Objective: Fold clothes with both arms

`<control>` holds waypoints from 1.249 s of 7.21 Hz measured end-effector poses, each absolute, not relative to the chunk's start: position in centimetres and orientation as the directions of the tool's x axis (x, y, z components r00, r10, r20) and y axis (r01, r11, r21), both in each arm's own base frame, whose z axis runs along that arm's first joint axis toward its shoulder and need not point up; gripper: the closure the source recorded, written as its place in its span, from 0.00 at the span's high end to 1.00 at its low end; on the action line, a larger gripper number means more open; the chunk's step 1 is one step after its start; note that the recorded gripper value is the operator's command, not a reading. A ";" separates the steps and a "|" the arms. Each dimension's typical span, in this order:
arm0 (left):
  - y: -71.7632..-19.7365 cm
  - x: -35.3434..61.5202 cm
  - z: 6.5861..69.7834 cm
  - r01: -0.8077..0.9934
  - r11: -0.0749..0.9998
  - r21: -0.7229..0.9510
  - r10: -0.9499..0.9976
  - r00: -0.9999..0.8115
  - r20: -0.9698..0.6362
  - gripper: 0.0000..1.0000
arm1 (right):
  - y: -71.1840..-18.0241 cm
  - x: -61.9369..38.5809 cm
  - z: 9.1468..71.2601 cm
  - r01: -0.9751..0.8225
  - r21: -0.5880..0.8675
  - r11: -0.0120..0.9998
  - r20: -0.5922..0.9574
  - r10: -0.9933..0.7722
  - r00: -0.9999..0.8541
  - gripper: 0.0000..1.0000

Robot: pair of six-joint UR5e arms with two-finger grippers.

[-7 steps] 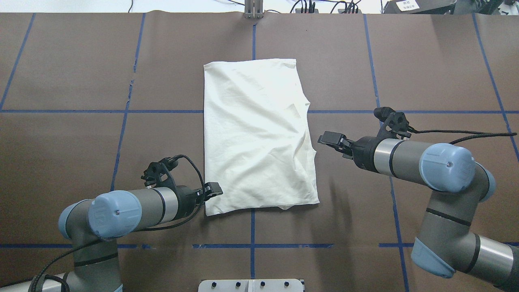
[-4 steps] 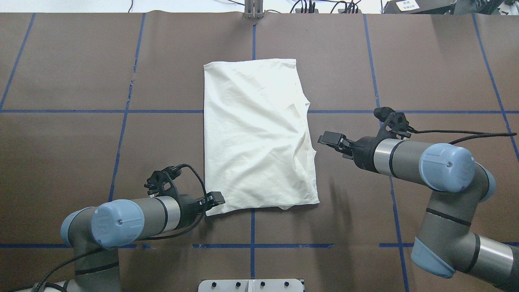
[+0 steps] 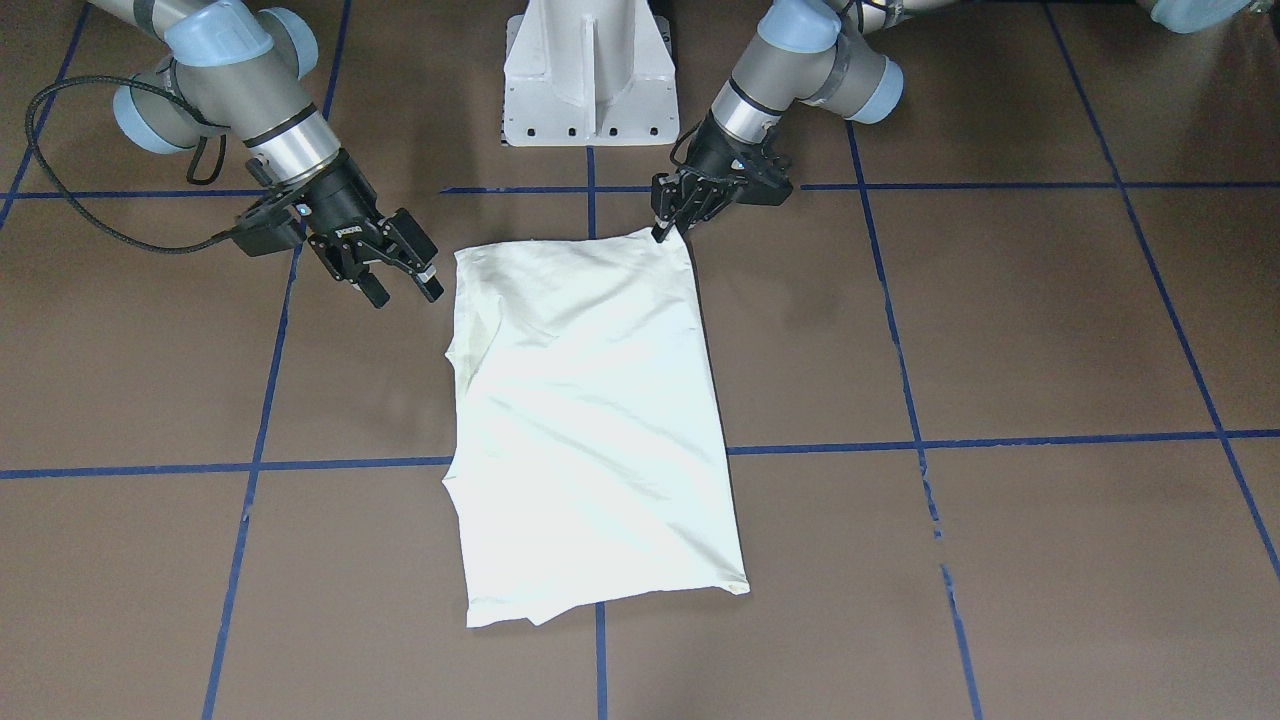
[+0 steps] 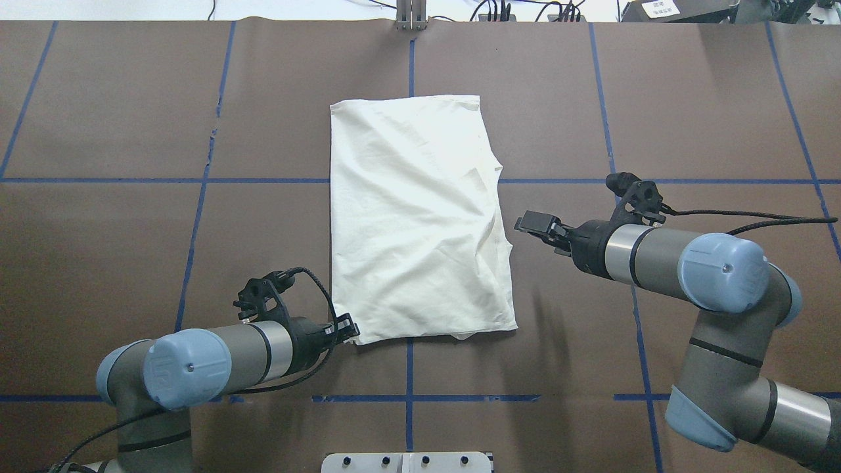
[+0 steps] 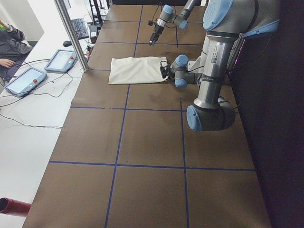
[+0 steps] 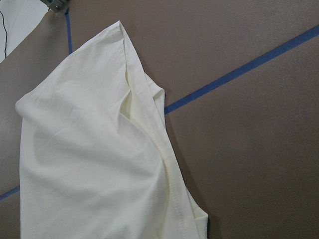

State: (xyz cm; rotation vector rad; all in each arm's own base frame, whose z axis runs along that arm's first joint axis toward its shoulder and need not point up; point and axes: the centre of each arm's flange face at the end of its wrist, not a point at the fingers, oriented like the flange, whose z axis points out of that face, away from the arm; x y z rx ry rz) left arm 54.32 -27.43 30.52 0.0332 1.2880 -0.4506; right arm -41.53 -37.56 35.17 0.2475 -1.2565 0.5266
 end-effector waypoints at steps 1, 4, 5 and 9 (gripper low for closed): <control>-27.4 54.2 30.5 0.341 0.913 -0.224 -0.304 0.205 -0.930 0.00 | -37.3 -42.0 35.3 -0.507 -0.102 0.856 0.947 0.240 0.215 0.96; -27.0 54.6 30.6 0.339 0.915 -0.220 -0.306 0.226 -0.925 0.00 | -36.3 -44.1 34.1 -0.522 -0.140 0.842 0.931 0.291 0.220 0.82; -27.0 54.6 30.6 0.339 0.915 -0.220 -0.306 0.227 -0.924 0.00 | -36.3 -45.5 32.4 -0.537 -0.169 0.827 0.915 0.334 0.227 0.81; -27.0 54.7 30.3 0.338 0.915 -0.220 -0.305 0.224 -0.925 0.00 | -31.9 -50.4 27.3 -0.610 -0.278 0.742 0.801 0.529 0.279 0.75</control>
